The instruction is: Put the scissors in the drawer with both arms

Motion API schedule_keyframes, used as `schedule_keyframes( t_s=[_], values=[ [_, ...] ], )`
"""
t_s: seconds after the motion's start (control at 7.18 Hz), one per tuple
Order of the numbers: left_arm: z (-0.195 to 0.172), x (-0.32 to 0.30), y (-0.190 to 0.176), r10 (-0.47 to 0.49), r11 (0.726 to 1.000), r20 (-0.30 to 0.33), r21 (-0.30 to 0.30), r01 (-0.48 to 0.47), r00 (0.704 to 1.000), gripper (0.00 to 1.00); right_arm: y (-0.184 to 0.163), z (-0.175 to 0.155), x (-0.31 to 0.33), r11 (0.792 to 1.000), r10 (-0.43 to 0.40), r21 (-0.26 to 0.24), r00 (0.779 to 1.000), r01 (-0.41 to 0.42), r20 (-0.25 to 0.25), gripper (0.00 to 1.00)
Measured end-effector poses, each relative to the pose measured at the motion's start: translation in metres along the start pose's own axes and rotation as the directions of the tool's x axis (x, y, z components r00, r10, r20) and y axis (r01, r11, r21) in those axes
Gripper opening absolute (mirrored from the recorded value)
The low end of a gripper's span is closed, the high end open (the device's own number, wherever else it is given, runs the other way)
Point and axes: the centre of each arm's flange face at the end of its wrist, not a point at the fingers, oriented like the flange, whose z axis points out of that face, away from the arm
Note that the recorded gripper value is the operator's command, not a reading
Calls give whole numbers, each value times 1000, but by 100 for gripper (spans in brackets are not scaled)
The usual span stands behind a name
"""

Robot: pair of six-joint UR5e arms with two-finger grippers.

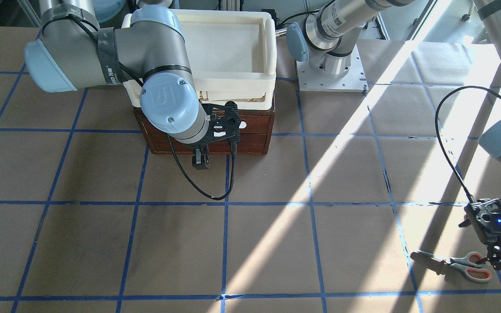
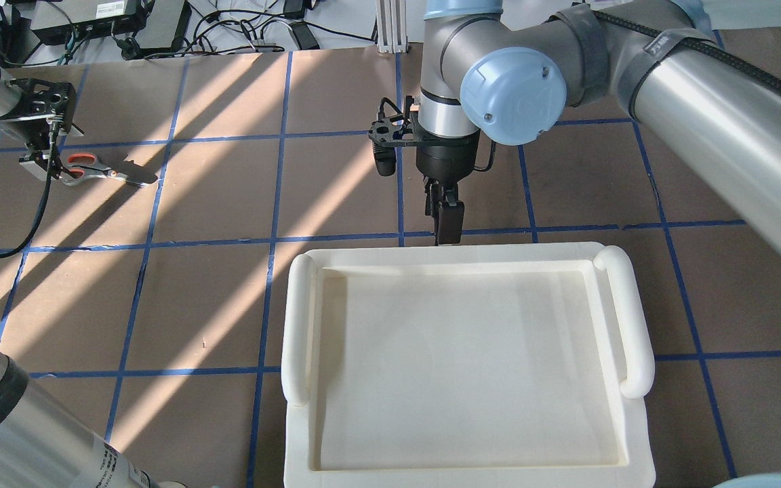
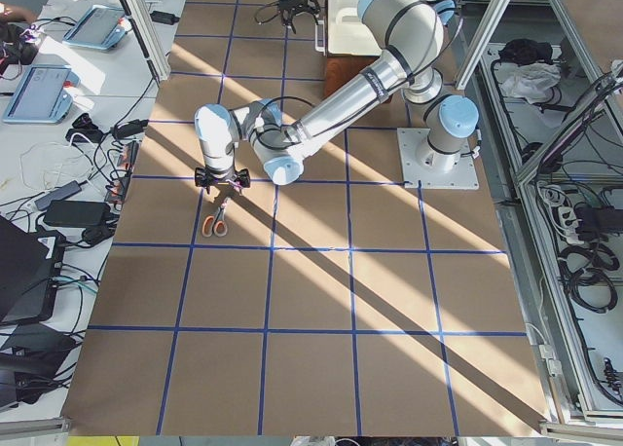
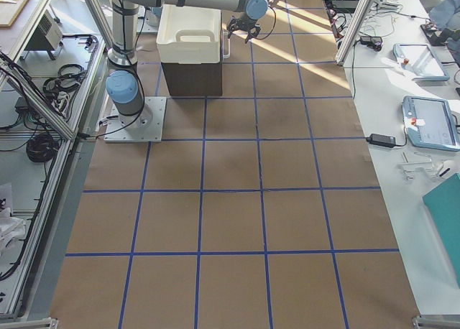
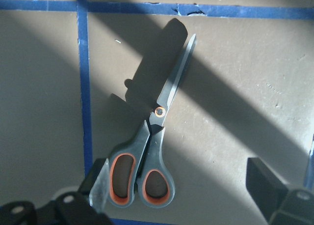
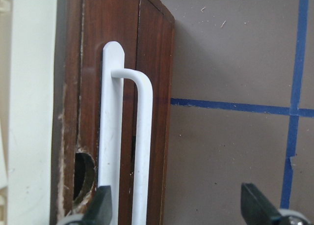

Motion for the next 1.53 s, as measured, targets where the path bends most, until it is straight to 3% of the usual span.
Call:
schedule_keyframes(
  t_s=[0.98,1.11,1.39,1.53],
  values=[
    [62,-17,12,85,996,1,13,-85,996,97,-8,35,13,999,-4,-39,997,7,82,92],
    [69,-18,13,86,996,-2,17,-86,996,96,-8,38,14,999,-2,-42,996,6,92,89],
    [81,-19,13,85,996,-8,31,-85,996,83,-7,43,15,999,2,-48,995,3,102,71],
    [84,-19,13,86,996,-12,34,-85,996,82,-6,45,16,999,3,-52,994,2,106,65]
  ],
)
